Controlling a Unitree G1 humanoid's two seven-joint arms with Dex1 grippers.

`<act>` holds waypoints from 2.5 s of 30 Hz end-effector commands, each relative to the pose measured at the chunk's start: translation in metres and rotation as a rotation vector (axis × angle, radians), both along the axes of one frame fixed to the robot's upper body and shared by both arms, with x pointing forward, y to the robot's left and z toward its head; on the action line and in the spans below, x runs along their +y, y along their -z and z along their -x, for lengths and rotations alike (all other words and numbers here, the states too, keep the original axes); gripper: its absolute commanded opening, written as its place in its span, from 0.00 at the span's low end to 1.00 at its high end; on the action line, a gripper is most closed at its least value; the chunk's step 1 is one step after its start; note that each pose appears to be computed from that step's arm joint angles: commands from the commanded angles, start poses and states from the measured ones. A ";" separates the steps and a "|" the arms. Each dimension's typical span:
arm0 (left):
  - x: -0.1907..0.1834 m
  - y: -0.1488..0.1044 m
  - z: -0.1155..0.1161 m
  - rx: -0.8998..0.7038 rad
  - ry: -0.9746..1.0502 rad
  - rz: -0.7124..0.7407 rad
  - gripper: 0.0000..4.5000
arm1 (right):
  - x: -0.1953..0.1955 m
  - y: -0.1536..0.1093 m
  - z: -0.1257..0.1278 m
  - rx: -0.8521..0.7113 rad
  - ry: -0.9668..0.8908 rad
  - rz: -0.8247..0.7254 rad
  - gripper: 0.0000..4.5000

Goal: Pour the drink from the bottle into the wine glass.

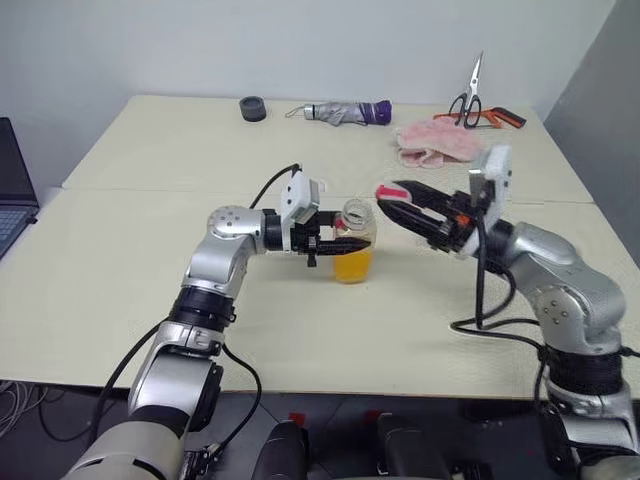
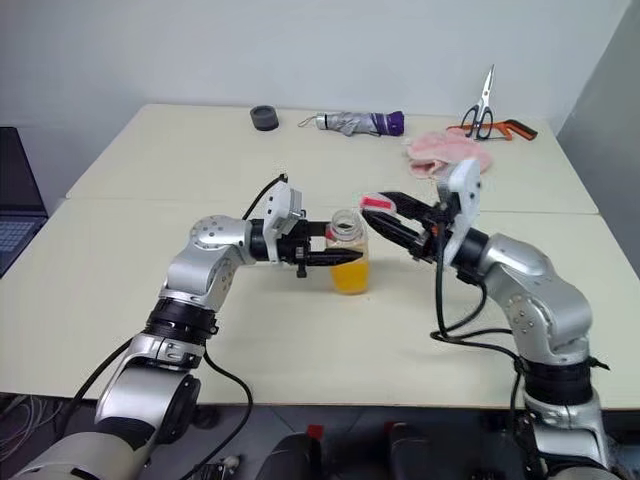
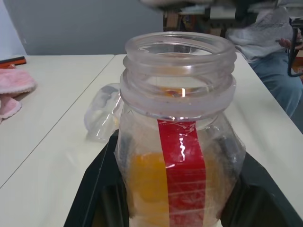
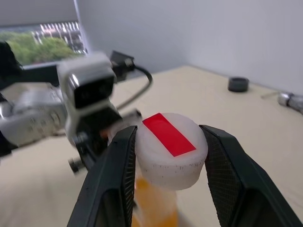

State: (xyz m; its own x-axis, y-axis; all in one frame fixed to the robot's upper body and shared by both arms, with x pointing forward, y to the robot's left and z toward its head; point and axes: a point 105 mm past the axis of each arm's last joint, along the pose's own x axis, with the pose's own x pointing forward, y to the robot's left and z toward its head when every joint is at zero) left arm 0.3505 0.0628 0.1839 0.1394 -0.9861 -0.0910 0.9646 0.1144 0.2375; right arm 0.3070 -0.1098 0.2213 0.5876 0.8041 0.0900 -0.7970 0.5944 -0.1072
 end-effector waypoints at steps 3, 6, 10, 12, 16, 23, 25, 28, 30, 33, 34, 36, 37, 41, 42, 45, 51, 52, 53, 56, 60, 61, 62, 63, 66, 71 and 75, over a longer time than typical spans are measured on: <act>0.001 -0.017 0.003 -0.055 0.013 0.033 0.40 | -0.054 0.040 -0.003 0.020 0.238 0.128 0.39; 0.001 -0.018 0.002 -0.055 0.009 0.033 0.40 | -0.088 0.089 -0.006 0.124 0.386 0.204 0.39; 0.003 -0.019 0.000 -0.056 0.001 0.035 0.40 | -0.110 0.136 -0.011 0.205 0.509 0.290 0.39; 0.004 -0.020 0.000 -0.057 -0.005 0.035 0.40 | -0.113 0.139 -0.013 0.213 0.530 0.283 0.55; 0.009 -0.021 -0.001 -0.059 -0.027 0.037 0.40 | -0.113 0.132 -0.012 0.211 0.504 0.253 0.84; 0.039 -0.023 -0.019 -0.057 -0.230 0.076 0.40 | -0.109 0.104 0.003 0.181 0.379 0.289 1.00; 0.056 -0.023 -0.028 -0.064 -0.340 0.085 0.40 | -0.100 0.087 0.006 0.146 0.325 0.297 1.00; 0.088 -0.024 -0.042 -0.069 -0.525 0.097 0.40 | -0.053 0.061 0.016 0.094 0.121 0.277 1.00; 0.106 -0.027 -0.049 -0.064 -0.628 0.124 0.40 | -0.022 0.049 0.020 0.063 0.007 0.264 1.00; 0.131 -0.027 -0.059 -0.041 -0.771 0.146 0.40 | 0.019 0.033 0.016 0.014 -0.110 0.226 1.00; 0.141 -0.026 -0.062 -0.037 -0.824 0.150 0.40 | 0.035 0.029 0.013 -0.005 -0.145 0.225 1.00; 0.160 -0.027 -0.066 -0.034 -0.929 0.171 0.40 | 0.061 0.025 0.005 -0.029 -0.189 0.231 1.00; 0.169 -0.028 -0.067 -0.034 -0.972 0.188 0.40 | 0.071 0.025 0.001 -0.037 -0.200 0.236 1.00; 0.193 -0.027 -0.070 -0.034 -1.102 0.212 0.40 | 0.100 0.024 -0.011 -0.051 -0.216 0.248 1.00; 0.197 -0.027 -0.070 -0.035 -1.120 0.212 0.40 | 0.104 0.023 -0.013 -0.053 -0.217 0.250 1.00; 0.208 -0.026 -0.071 -0.042 -1.183 0.219 0.40 | 0.120 0.022 -0.016 -0.074 -0.234 0.268 1.00; 0.210 -0.020 -0.073 -0.028 -1.217 0.248 0.40 | 0.133 0.021 -0.020 -0.100 -0.239 0.290 1.00; 0.211 -0.018 -0.073 -0.023 -1.223 0.255 0.40 | 0.133 0.020 -0.020 -0.103 -0.238 0.290 1.00; 0.211 -0.016 -0.074 -0.022 -1.231 0.256 0.40 | 0.134 0.020 -0.020 -0.105 -0.236 0.290 1.00; 0.211 -0.009 -0.074 -0.029 -1.245 0.253 0.40 | 0.135 0.020 -0.020 -0.107 -0.234 0.288 1.00; 0.204 -0.005 -0.073 -0.026 -1.224 0.280 0.62 | 0.134 0.021 -0.018 -0.102 -0.231 0.284 1.00; 0.204 -0.005 -0.073 -0.032 -1.228 0.283 0.69 | 0.133 0.021 -0.018 -0.100 -0.227 0.283 1.00; 0.204 -0.004 -0.072 -0.037 -1.231 0.283 0.76 | 0.132 0.022 -0.018 -0.097 -0.225 0.281 1.00; 0.204 -0.003 -0.072 -0.039 -1.232 0.284 0.83 | 0.132 0.022 -0.018 -0.095 -0.223 0.280 1.00; 0.205 -0.002 -0.070 -0.048 -1.244 0.285 1.00 | 0.129 0.023 -0.018 -0.088 -0.214 0.280 1.00; 0.215 0.002 -0.063 -0.095 -1.295 0.275 1.00 | 0.122 0.023 -0.021 -0.082 -0.183 0.273 1.00; 0.218 0.011 -0.051 -0.110 -1.305 0.269 1.00 | 0.112 0.021 -0.024 -0.086 -0.141 0.250 1.00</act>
